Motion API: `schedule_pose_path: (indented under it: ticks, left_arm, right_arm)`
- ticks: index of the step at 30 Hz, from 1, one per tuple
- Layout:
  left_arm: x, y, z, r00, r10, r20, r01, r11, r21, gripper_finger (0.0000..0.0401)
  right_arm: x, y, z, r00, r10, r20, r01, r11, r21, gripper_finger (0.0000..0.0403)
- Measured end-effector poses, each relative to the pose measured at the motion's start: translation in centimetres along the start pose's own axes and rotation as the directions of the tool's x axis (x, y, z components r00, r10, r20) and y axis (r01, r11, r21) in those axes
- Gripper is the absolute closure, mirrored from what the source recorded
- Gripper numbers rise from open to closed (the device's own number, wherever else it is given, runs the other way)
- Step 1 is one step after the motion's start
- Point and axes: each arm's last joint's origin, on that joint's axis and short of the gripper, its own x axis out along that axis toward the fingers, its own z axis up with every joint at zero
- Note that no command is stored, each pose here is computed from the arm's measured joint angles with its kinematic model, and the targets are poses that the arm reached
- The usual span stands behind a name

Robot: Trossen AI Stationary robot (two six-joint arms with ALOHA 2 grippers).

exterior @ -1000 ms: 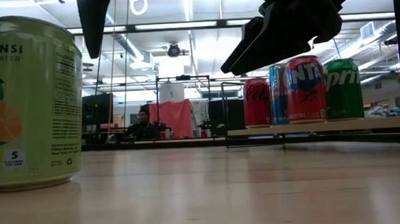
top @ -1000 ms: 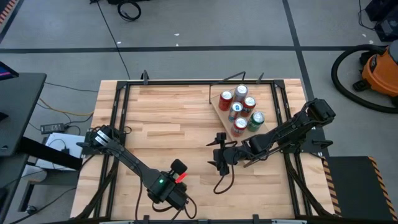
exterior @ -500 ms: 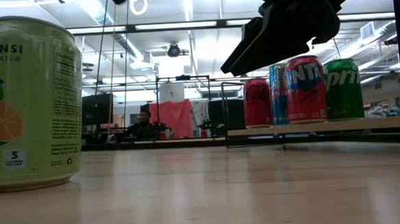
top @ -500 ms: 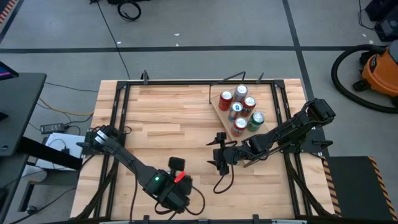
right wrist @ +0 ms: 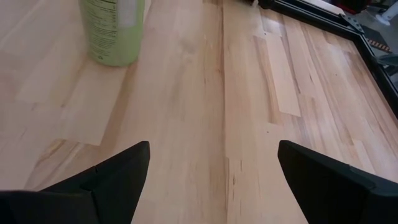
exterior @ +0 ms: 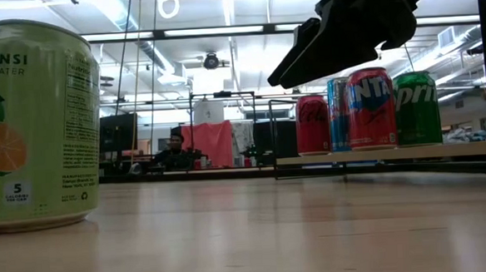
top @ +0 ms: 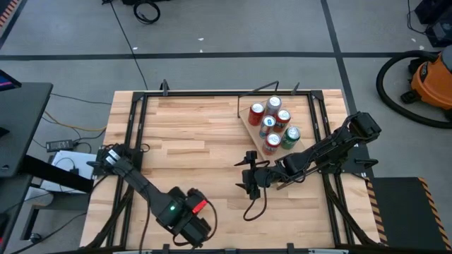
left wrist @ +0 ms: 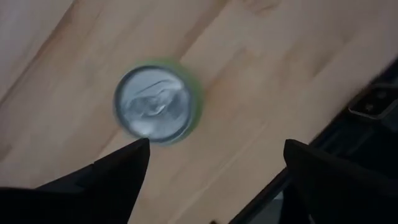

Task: Place canned beverage on shelf
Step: Put the light green soda can on the shelf

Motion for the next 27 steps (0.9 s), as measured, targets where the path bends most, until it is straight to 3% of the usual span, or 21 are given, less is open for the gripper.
schedule_pose_path:
  ticks: [9,14,20,27]
  left_arm:
    - [1.2,0.2,-3.2,0.997,0.051,-0.065,-0.064,0.973,-0.221,0.0033]
    - [3.0,0.6,-3.2,0.994,0.085,-0.066,-0.101,0.951,-0.293,0.0033]
    - [5.0,0.9,-1.9,0.994,0.088,-0.067,-0.103,0.956,-0.274,0.0033]
    - [7.3,1.9,-0.7,0.986,0.140,-0.092,-0.154,0.974,-0.164,0.0033]
  right_arm:
    - [0.0,0.0,0.0,1.000,0.000,0.000,0.000,1.000,-0.001,0.0037]
    - [0.0,0.0,0.1,1.000,-0.001,0.015,0.001,1.000,-0.001,0.0037]
    - [0.0,0.0,0.2,1.000,-0.001,0.018,0.001,1.000,-0.002,0.0037]
    - [0.0,0.0,0.2,1.000,0.000,0.016,0.000,1.000,-0.004,0.0037]
